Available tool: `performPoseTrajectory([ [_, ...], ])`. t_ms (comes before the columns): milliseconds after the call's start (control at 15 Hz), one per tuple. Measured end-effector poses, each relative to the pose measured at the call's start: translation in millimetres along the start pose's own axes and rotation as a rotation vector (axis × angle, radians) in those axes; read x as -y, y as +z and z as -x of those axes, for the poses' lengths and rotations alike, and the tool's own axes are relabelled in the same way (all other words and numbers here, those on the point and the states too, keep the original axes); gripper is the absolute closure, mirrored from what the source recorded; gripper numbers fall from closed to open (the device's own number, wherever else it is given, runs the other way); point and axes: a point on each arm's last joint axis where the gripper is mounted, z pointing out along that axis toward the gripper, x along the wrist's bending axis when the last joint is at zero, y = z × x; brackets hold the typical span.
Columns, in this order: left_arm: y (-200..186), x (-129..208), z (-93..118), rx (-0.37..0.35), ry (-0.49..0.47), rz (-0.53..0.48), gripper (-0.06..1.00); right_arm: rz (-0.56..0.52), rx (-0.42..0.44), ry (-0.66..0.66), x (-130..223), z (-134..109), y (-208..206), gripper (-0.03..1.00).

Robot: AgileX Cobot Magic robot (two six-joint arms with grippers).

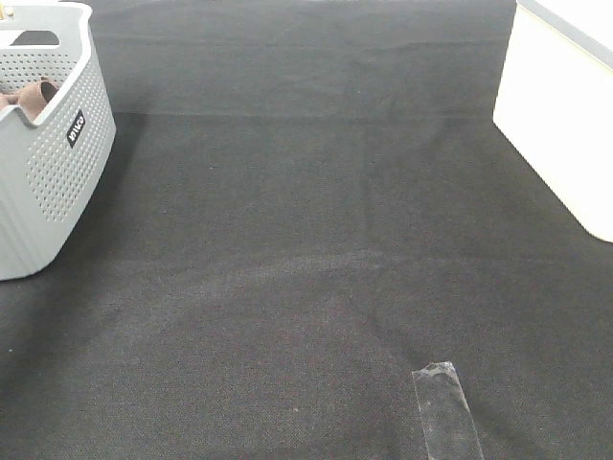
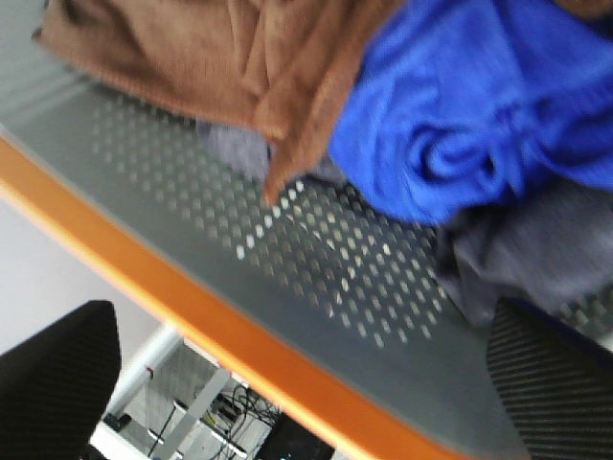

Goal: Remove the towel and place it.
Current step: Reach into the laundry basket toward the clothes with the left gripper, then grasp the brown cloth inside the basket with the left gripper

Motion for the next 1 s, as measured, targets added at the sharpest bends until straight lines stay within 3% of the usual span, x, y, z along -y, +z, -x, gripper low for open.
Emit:
performPoseTrajectory([
  [467, 84, 7, -8, 0.086, 0.007, -0.017, -0.04, 0.0, 0.0, 0.0, 0, 0, 0, 0.07],
  [867, 105, -11, -1, 0.132, 0.033, 0.088, -0.02, 0.0, 0.001, 0.0, 0, 0, 0, 0.07],
  [1000, 104, -10, 0, 0.15, 0.034, 0.082, 0.07, 0.0, 0.001, 0.0, 0, 0, 0, 0.07],
])
